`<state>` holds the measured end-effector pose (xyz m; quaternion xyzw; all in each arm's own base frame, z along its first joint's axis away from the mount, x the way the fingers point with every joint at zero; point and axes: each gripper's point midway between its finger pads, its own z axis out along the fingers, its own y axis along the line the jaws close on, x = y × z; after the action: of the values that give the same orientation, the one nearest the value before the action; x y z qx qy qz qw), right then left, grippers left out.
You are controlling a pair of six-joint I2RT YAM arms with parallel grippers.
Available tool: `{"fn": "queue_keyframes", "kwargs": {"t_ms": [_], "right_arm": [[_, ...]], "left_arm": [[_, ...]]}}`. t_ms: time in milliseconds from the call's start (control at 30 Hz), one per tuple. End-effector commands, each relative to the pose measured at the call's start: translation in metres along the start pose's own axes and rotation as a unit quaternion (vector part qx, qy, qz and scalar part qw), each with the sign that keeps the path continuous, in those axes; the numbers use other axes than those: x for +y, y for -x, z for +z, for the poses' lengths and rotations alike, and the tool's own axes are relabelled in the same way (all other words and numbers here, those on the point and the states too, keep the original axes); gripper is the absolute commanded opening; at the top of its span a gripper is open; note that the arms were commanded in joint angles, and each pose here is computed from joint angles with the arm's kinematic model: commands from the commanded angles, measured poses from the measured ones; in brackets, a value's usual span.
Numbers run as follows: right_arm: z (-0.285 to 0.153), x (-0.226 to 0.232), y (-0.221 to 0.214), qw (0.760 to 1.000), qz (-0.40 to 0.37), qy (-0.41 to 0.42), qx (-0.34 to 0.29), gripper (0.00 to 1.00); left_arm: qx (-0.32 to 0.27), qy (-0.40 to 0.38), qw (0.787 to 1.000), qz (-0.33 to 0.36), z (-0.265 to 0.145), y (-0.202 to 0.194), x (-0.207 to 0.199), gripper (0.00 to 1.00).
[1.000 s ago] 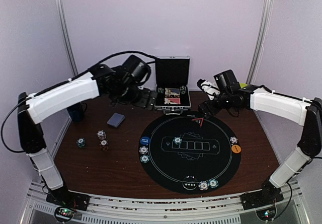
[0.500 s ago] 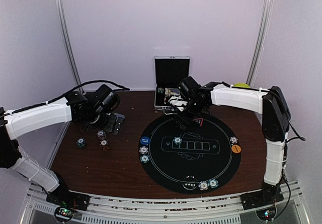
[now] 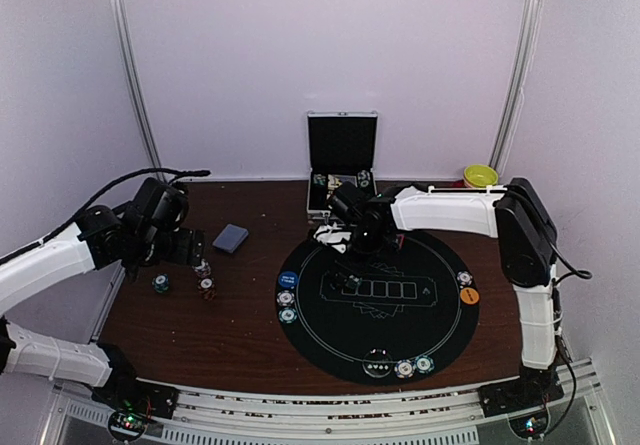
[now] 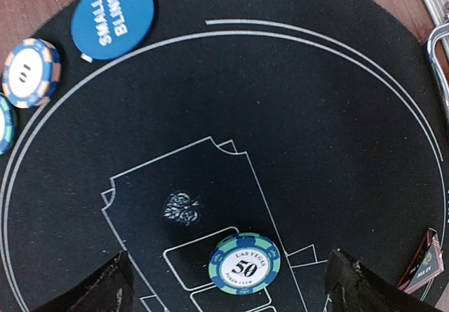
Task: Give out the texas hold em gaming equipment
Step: Pick up the pile of poker chips from the poker table mat.
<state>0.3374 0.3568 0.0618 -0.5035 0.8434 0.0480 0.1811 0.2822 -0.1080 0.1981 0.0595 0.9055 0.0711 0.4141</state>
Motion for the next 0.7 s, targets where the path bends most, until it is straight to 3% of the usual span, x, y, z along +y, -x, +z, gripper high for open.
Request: {"fn": "queue_keyframes", "kwargs": {"t_ms": [0, 667], "right_arm": [[0.019, -0.005, -0.018, 0.999, 0.007, -0.016, 0.034, 0.95], [0.034, -0.017, -0.038, 0.998, 0.029, 0.023, 0.048, 0.82]], "left_arm": [[-0.043, -0.007, 0.998, -0.034, -0.004, 0.021, 0.010, 0.98], [-0.027, 0.003, 0.999, -0.030, 0.005, 0.015, 0.014, 0.98]]}}
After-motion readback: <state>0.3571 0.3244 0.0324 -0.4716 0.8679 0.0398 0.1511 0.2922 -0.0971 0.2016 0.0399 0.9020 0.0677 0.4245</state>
